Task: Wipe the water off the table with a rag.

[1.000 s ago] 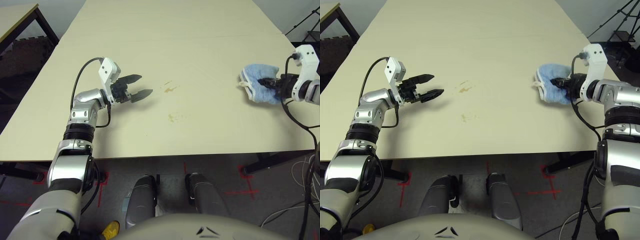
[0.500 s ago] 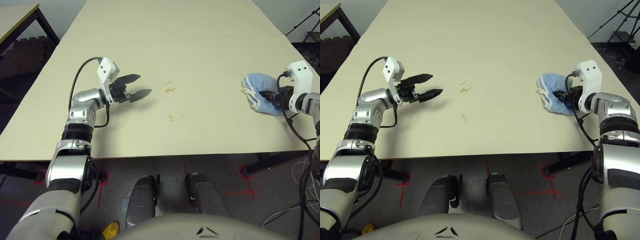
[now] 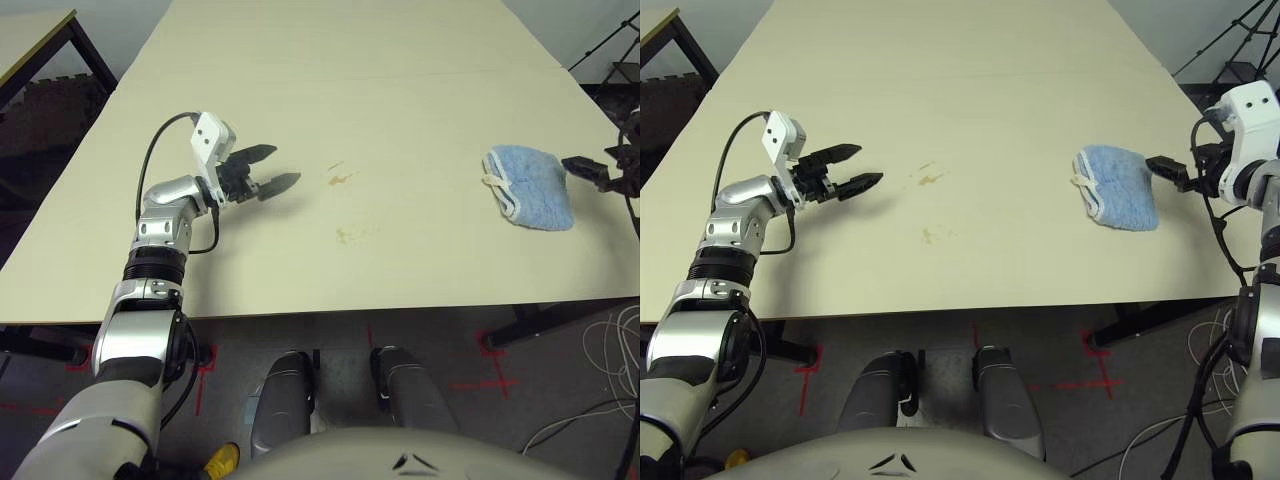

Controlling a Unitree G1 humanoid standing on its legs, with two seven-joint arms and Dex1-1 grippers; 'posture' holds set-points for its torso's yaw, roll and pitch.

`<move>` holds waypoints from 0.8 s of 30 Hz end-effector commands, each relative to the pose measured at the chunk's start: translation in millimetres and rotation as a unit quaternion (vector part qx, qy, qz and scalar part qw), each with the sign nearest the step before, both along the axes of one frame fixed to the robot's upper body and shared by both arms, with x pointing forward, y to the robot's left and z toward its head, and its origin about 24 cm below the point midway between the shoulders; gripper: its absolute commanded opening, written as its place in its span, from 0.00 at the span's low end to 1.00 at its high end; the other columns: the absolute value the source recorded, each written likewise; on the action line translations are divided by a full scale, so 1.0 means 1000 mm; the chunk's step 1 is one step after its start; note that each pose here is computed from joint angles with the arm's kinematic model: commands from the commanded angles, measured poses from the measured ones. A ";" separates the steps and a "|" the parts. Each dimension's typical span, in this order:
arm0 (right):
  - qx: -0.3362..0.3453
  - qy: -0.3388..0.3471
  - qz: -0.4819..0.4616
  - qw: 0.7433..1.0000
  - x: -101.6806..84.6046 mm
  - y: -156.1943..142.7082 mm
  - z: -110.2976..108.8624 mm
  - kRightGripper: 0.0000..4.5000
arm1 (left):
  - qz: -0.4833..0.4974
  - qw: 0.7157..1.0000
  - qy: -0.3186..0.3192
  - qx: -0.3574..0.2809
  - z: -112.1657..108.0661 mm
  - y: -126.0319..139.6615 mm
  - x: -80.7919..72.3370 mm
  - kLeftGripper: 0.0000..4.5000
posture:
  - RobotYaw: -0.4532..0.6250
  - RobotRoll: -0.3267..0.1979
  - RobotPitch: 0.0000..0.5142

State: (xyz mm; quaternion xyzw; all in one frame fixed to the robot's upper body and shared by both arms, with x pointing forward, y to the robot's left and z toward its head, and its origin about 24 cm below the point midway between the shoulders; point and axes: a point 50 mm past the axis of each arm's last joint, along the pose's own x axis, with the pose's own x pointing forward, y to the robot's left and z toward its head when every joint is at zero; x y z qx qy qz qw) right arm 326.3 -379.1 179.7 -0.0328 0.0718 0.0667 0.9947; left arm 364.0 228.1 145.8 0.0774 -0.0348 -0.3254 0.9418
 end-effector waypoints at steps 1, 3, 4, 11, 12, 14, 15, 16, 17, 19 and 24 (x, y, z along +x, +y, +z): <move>0.028 -0.054 -0.007 0.998 -0.001 0.002 -0.007 0.99 | 0.116 0.993 -0.016 -0.016 0.002 0.018 0.007 1.00 | 0.28 0.62 0.25; 0.035 -0.074 -0.016 0.997 -0.001 0.003 -0.012 0.99 | 0.185 0.982 -0.019 -0.026 0.001 0.030 0.010 1.00 | 0.28 0.62 0.25; 0.039 -0.081 -0.020 0.996 -0.001 0.004 -0.014 0.99 | 0.214 0.976 -0.021 -0.031 0.000 0.036 0.009 1.00 | 0.28 0.62 0.25; 0.050 -0.109 -0.038 0.992 -0.002 0.007 -0.027 0.99 | 0.334 0.941 -0.024 -0.045 -0.011 0.067 -0.002 1.00 | 0.30 0.62 0.24; 0.056 -0.114 -0.043 0.991 -0.002 0.007 -0.028 0.99 | 0.347 0.936 -0.022 -0.045 -0.013 0.071 -0.004 1.00 | 0.30 0.62 0.24; 0.063 -0.117 -0.053 0.990 -0.001 0.006 -0.030 0.99 | 0.359 0.932 -0.020 -0.045 -0.016 0.075 -0.007 1.00 | 0.31 0.62 0.24; 0.064 -0.117 -0.056 0.989 -0.002 0.006 -0.031 0.99 | 0.362 0.931 -0.021 -0.043 -0.016 0.076 -0.007 1.00 | 0.31 0.62 0.24; 0.065 -0.117 -0.058 0.989 -0.002 0.006 -0.032 0.99 | 0.364 0.930 -0.022 -0.043 -0.016 0.077 -0.007 1.00 | 0.31 0.62 0.24; 0.065 -0.118 -0.062 0.989 -0.002 0.005 -0.033 0.99 | 0.366 0.929 -0.023 -0.043 -0.015 0.077 -0.007 1.00 | 0.31 0.62 0.23; 0.067 -0.120 -0.071 0.988 -0.003 0.004 -0.034 0.99 | 0.370 0.928 -0.025 -0.044 -0.013 0.078 -0.007 1.00 | 0.31 0.62 0.23; 0.078 -0.122 -0.087 0.986 -0.004 0.001 -0.037 0.99 | 0.380 0.924 -0.030 -0.046 -0.011 0.078 -0.005 1.00 | 0.32 0.62 0.22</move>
